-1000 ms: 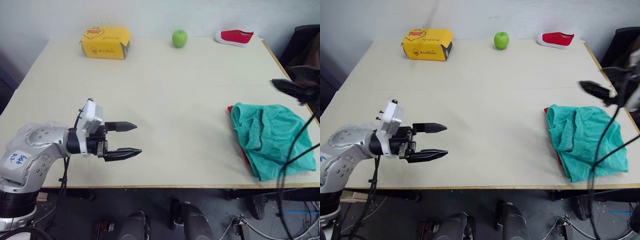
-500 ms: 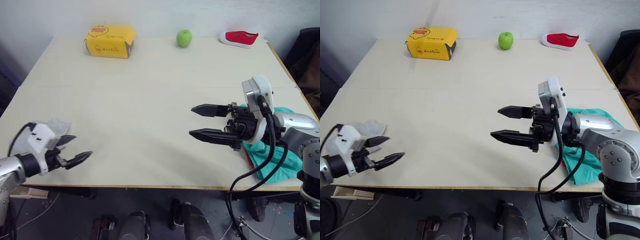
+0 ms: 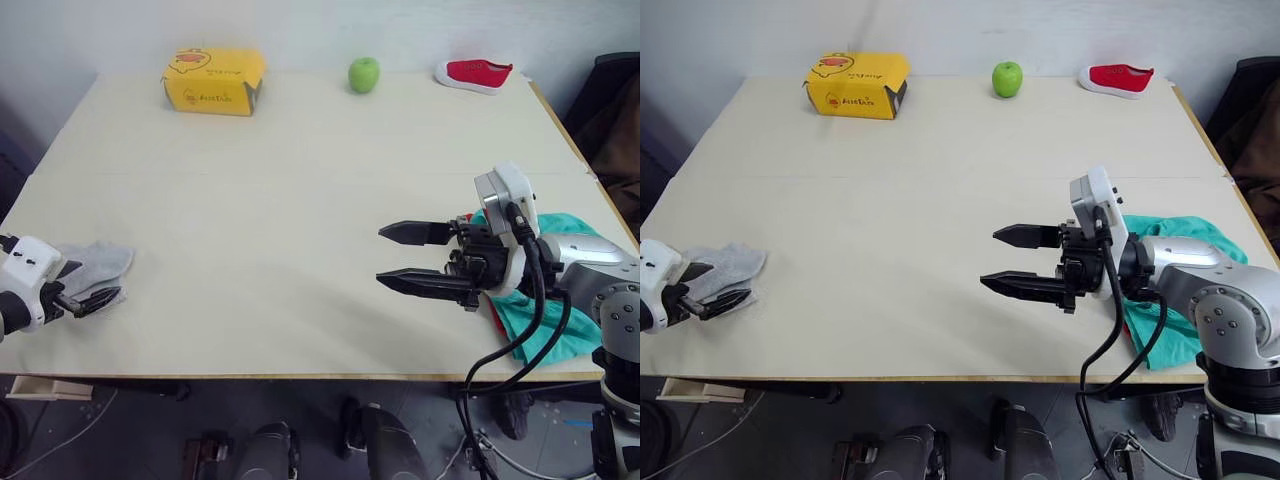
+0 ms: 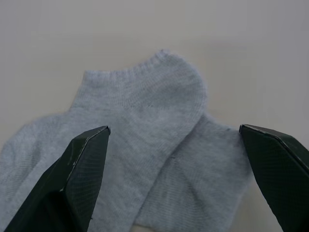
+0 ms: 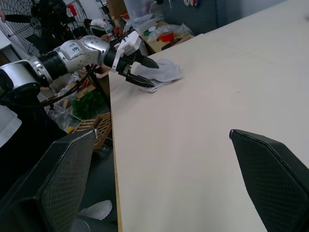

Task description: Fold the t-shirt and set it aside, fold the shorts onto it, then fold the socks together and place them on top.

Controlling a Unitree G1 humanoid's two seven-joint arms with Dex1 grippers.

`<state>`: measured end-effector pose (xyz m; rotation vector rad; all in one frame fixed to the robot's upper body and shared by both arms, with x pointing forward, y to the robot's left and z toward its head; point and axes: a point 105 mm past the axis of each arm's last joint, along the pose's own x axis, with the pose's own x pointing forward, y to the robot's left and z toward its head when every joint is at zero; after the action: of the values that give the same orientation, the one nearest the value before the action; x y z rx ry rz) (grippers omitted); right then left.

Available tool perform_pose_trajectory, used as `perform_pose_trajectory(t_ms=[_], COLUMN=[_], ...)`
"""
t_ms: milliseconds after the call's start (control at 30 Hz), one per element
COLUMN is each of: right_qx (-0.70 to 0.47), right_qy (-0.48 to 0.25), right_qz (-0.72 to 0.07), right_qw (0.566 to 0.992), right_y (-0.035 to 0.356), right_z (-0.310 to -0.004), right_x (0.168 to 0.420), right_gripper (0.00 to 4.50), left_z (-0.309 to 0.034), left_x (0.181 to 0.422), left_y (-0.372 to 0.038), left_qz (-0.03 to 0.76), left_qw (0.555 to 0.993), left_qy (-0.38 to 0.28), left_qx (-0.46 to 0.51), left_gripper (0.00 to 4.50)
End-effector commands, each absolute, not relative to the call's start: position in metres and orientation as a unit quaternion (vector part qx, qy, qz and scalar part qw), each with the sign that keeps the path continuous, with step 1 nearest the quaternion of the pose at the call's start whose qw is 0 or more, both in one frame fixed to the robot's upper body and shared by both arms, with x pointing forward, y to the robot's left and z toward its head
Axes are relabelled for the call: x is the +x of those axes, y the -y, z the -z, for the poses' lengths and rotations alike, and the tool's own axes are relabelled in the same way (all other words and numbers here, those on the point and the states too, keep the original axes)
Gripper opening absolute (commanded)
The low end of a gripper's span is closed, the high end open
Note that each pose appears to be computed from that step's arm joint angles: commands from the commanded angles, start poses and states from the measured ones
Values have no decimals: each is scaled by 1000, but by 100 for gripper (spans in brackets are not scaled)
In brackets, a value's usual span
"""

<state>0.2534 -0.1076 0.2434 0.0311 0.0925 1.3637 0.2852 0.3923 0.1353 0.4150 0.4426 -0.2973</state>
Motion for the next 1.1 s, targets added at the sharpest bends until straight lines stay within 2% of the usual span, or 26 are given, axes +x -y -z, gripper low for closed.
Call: perform_pose_trajectory(t_ms=[33,233,333,433,633,867,900,1100], right_qx=[15,11,11,15,18,11,8,-7], right_qy=[-16,-12,-11,-9,-7,-12,-13,-22], right_qz=[-625,-618,-619,-619,-613,-618,-620,-635], right_qw=[780,786,786,785,790,786,784,772], right_y=[110,111,109,109,111,110,110,110], right_z=[-255,-255,-254,-255,-258,-255,-255,-251], right_x=[253,258,257,256,258,258,257,252], right_gripper=[448,448,448,450,450,450,450,450], left_z=[-146,-134,-125,-121,-112,-108,-112,-130], left_x=[290,287,283,282,278,275,276,284], left_y=[-402,-395,-403,-411,-404,-368,-358,-272], left_qz=[131,167,147,117,128,156,163,223], left_qw=[945,939,935,936,935,941,942,937], left_qy=[-215,-258,-284,-298,-313,-296,-290,-270], left_qx=[210,153,150,144,104,58,45,2], left_gripper=[450,450,450,398,218,13,1,1])
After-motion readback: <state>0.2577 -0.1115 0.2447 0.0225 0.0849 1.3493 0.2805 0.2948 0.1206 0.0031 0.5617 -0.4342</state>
